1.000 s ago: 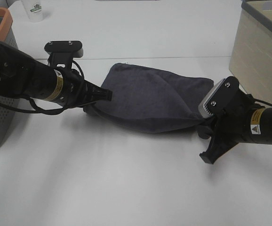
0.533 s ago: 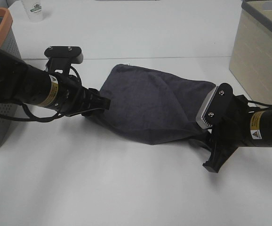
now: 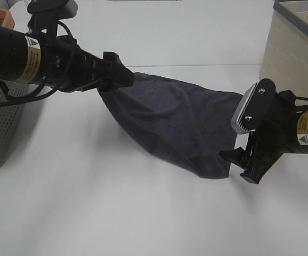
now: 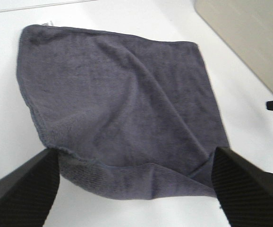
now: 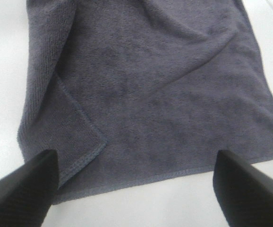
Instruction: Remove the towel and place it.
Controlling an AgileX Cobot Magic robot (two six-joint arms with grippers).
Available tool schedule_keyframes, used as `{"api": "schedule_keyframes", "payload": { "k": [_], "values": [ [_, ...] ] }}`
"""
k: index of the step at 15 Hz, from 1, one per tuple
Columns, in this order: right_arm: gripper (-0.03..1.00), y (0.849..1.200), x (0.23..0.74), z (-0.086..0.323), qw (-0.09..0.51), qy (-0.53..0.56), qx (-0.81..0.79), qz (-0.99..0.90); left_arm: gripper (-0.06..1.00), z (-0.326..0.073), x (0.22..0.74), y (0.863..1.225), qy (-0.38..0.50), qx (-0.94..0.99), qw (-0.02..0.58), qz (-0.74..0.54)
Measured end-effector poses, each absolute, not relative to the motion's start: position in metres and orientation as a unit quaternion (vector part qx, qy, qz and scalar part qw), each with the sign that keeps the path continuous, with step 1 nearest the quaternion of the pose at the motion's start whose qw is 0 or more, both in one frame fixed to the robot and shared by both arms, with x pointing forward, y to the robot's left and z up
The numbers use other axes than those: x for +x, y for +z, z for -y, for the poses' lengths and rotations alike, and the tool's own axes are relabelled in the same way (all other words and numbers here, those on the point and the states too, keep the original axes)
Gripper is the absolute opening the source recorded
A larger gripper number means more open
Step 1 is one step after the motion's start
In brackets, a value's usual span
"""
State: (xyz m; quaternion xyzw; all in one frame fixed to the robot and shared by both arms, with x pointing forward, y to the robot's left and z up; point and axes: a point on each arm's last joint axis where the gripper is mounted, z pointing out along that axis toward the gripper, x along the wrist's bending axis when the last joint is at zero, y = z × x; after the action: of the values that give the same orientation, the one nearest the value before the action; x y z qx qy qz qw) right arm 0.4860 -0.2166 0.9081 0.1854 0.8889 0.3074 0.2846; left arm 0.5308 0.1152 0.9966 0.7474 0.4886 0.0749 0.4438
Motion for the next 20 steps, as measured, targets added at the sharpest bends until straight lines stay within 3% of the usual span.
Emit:
{"api": "schedule_keyframes", "payload": {
  "k": [2, 6, 11, 15, 20],
  "values": [
    [0.86, 0.922, 0.485, 0.218, 0.306, 0.310, 0.181, -0.882, 0.82, -0.114, 0.522, 0.994, 0.036, 0.742, 0.445, -0.500],
    [0.86, 0.933, 0.483, 0.220, 0.323, 0.311, 0.183, -0.875, 0.82, -0.146, 0.494, 0.939, 0.067, 0.751, 0.346, -0.558],
    [0.86, 0.933, 0.483, 0.220, 0.321, 0.311, 0.193, -0.873, 0.82, -0.154, 0.491, 0.933, 0.107, 0.766, 0.324, -0.545],
    [0.86, 0.947, 0.491, 0.222, 0.323, 0.349, 0.287, -0.831, 0.81, -0.137, 0.513, 0.974, 0.116, 0.750, 0.395, -0.517],
    [0.85, 1.018, 0.516, 0.228, 0.403, 0.349, 0.313, -0.786, 0.79, -0.118, 0.558, 1.063, 0.217, 0.709, 0.497, -0.451]
  ]
}}
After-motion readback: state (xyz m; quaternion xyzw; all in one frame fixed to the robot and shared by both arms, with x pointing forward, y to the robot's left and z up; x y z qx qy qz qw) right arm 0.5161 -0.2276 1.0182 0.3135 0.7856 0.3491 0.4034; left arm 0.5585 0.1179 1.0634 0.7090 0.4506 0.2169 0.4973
